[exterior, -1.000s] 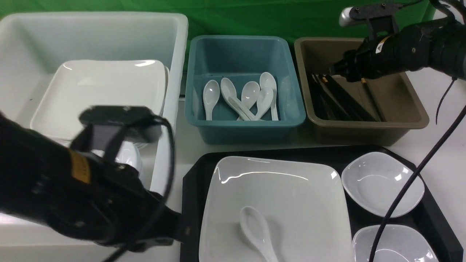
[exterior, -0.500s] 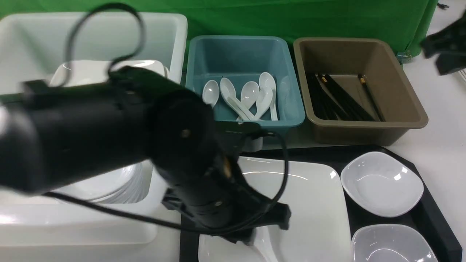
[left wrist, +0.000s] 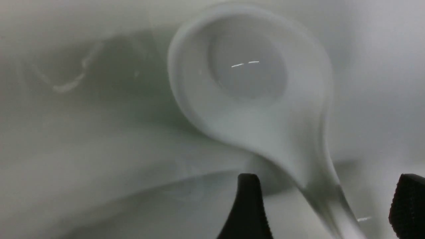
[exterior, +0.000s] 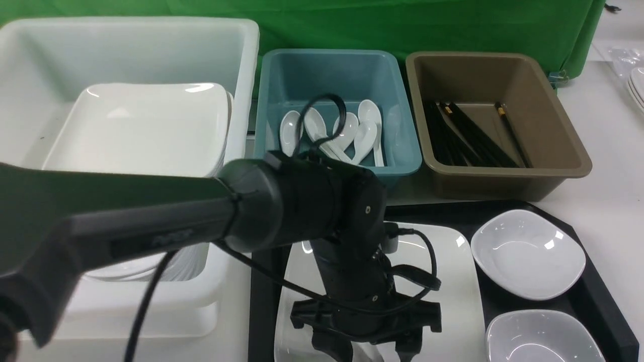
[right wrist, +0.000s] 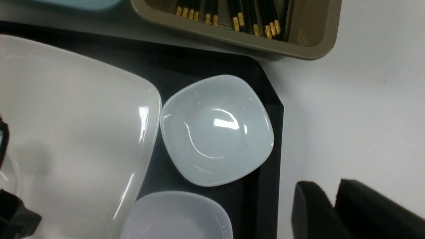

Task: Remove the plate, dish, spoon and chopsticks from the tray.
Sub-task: Use the left arm to grab a soup spoon from the plate, then use the left arm to put the soup spoon into the small storage box in the middle

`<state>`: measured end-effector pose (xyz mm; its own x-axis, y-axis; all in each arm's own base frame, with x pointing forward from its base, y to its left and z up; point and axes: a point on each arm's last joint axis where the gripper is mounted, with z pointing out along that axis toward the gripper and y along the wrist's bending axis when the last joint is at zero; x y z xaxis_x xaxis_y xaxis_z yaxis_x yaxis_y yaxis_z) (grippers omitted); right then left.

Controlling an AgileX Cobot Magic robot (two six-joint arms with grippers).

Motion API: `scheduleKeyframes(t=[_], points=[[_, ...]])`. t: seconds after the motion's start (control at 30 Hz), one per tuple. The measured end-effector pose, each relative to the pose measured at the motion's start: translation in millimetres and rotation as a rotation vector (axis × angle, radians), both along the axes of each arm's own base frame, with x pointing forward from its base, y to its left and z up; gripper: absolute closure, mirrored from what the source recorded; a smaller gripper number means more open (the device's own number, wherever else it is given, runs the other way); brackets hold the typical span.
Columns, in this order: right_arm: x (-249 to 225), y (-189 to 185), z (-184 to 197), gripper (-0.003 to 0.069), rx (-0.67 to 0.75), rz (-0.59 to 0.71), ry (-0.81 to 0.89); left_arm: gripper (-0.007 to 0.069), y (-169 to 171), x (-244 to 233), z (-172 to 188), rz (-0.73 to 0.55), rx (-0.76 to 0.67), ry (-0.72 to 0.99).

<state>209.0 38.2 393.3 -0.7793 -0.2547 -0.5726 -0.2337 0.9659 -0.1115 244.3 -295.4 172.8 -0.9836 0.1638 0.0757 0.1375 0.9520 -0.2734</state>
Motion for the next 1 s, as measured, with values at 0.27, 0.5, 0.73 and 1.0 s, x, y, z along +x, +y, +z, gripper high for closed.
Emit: scheduleKeyframes(t=[0.27,0.5,0.73,1.0], points=[[2.2,0.7,-0.8,0.048,0.008,0.004,-0.037,0.03,-1.9,2.1,-5.2,0.018,0.011,0.01],[2.4,1.0,-0.6,0.0463,0.011,0.005,-0.04,0.0522,1.8,4.5,-6.4,-0.019,0.048,-0.027],[2.2,0.9,-0.7,0.0449,0.011,0.005,-0.038,0.0522,5.9,4.5,9.5,-0.098,0.037,-0.095],[2.2,1.0,-0.8,0.0437,0.011,0.005,-0.037,0.0522,11.1,13.4,91.0,-0.137,-0.119,-0.302]])
